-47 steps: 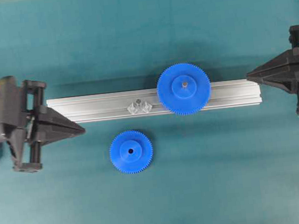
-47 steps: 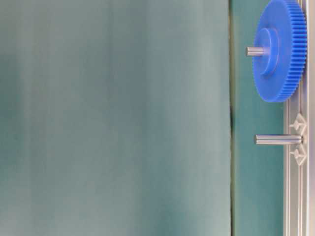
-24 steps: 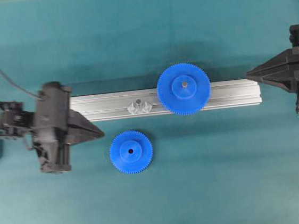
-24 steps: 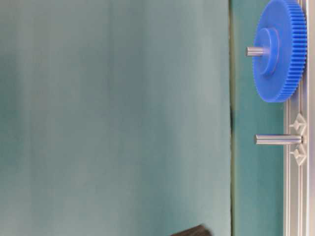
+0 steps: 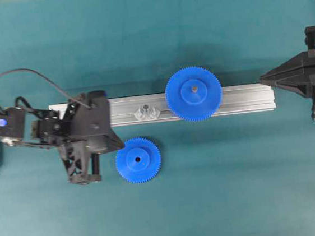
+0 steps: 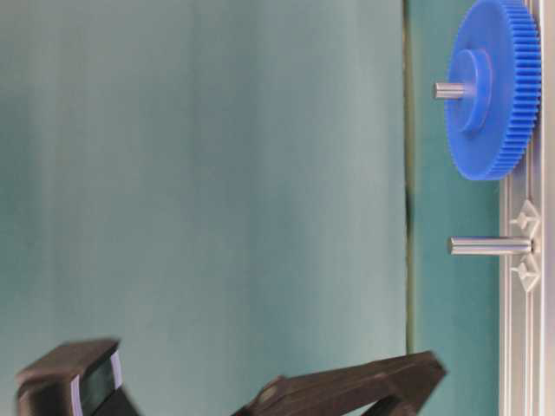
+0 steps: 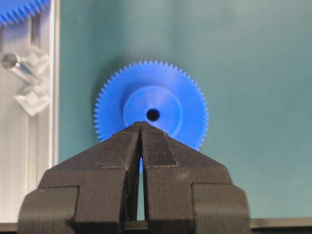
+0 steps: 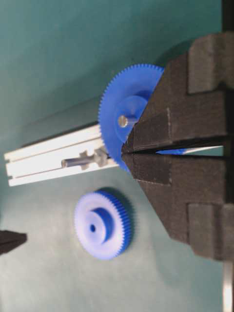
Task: Find the location of the shaft and insert the small gear.
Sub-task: 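Move the left gripper over the small blue gear on the table, then lower the left gripper and close it on the small gear's hub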
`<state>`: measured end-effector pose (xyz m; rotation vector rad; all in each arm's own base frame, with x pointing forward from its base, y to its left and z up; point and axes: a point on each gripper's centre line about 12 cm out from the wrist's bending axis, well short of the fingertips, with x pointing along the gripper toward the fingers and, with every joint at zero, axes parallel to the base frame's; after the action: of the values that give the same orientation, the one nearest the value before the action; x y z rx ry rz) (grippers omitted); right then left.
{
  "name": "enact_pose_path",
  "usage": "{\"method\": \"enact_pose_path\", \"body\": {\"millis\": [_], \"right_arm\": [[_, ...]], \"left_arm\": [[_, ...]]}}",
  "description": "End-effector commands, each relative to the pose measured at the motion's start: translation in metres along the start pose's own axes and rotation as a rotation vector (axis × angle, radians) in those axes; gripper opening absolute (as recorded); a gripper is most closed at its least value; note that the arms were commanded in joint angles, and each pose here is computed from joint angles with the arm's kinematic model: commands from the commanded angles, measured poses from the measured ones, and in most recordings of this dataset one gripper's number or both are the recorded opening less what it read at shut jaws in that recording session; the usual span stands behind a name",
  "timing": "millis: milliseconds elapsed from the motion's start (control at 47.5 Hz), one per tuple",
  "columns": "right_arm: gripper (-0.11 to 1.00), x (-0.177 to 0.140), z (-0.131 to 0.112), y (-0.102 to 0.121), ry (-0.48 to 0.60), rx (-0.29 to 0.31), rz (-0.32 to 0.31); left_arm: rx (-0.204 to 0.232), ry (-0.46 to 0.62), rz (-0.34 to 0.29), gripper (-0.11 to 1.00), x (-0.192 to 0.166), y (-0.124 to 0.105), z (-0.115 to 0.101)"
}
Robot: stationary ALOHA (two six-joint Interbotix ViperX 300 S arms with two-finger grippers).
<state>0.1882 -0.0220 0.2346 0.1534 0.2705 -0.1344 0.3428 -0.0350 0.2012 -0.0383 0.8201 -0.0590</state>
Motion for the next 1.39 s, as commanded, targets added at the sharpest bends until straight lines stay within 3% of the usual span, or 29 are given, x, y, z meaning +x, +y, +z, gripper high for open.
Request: {"method": "enact_pose_path", "body": {"millis": [0,274,864,1370], "right_arm": [[0.0,0.002,0.005,0.0,-0.01,0.012,-0.002],[0.0,0.001,0.004,0.0,-0.007,0.01,-0.002],[0.0,0.001,-0.002,-0.001,0.03,0.01,-0.006],[0.0,0.0,-0.004,-0.001,0.03,0.012,-0.006]], "left_arm": [[0.008,-0.016,-0.008,-0.02,-0.001,-0.005,0.012],[0.014,0.03,-0.014,-0.02,0.012,-0.011,0.019],[0.028,0.246,0.004,-0.02,0.054,-0.017,0.025],[0.031,0.339,0.013,-0.02,0.068,-0.017,0.024]]}}
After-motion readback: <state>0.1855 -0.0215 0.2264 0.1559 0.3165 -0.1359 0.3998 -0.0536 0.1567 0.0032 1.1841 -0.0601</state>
